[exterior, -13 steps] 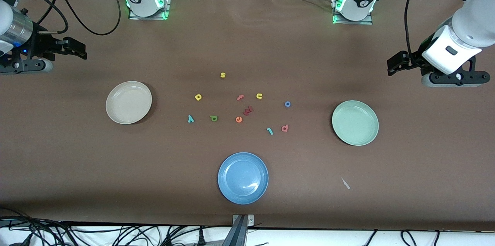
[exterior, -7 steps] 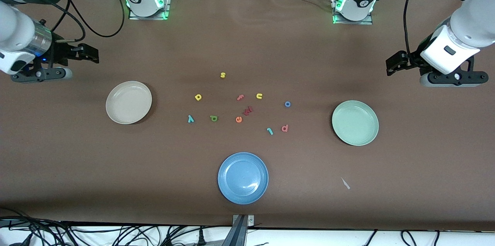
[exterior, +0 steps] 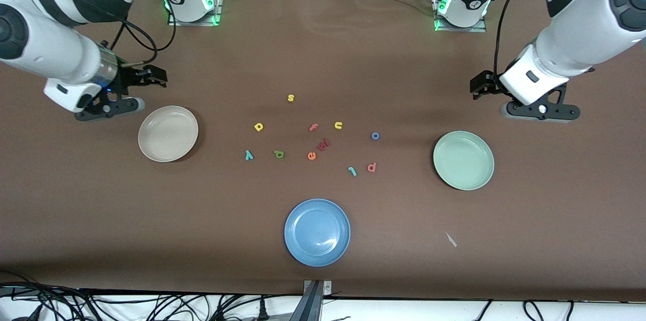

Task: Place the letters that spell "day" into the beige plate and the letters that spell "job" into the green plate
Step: 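Move the right gripper toward the yellow a while the left gripper reaches letters, then grasp the yellow a with the right gripper while the left gripper grasps pink p, then drop the yellow a on the white plate while the left gripper drops pink p, then grasp the cyan y with the right gripper while the left gripper grasps teal l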

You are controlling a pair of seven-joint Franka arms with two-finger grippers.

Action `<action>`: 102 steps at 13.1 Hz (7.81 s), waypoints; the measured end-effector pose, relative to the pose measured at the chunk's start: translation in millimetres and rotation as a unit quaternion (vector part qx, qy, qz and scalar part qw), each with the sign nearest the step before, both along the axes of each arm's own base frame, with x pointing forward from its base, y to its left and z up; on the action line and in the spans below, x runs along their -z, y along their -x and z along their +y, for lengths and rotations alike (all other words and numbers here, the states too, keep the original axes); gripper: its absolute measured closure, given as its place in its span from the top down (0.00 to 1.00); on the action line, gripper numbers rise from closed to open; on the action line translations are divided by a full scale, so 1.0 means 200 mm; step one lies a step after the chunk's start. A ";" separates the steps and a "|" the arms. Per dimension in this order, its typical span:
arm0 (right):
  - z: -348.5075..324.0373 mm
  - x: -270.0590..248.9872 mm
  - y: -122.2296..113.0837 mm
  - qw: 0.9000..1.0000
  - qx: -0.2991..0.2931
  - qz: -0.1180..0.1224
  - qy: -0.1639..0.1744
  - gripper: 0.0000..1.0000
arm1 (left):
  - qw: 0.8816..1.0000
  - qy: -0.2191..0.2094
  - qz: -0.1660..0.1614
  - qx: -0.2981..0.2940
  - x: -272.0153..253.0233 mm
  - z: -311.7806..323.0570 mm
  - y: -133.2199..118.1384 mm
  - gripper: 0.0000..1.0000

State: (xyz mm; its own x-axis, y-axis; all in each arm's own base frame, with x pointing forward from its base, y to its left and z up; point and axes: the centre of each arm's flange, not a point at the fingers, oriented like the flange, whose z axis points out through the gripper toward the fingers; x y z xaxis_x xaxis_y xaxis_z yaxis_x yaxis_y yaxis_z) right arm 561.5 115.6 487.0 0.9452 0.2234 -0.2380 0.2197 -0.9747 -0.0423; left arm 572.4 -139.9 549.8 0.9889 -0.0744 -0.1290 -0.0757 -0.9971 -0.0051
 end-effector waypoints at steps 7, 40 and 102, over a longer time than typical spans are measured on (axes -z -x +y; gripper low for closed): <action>0.40 0.28 0.00 0.999 0.021 -0.031 0.002 1.00 | 1.000 0.000 0.001 -0.003 0.00 0.02 -0.01 1.00; 0.97 1.54 0.30 0.990 -0.071 -0.122 -0.012 0.63 | 0.995 0.040 -0.048 0.077 1.72 -1.08 -0.35 0.74; 0.42 1.19 -0.15 0.994 0.043 -0.093 0.029 1.00 | 0.954 0.034 -0.041 -0.295 1.76 -1.08 -0.42 1.00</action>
State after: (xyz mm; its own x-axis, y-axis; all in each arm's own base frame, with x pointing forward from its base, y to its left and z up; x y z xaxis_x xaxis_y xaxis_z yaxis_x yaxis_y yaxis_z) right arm 592.4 199.3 248.4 0.9892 0.1300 -0.0681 0.1334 -0.9899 0.0479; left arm 655.8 -356.0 198.1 0.8674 0.4935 -0.0638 0.4973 -0.8640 0.0786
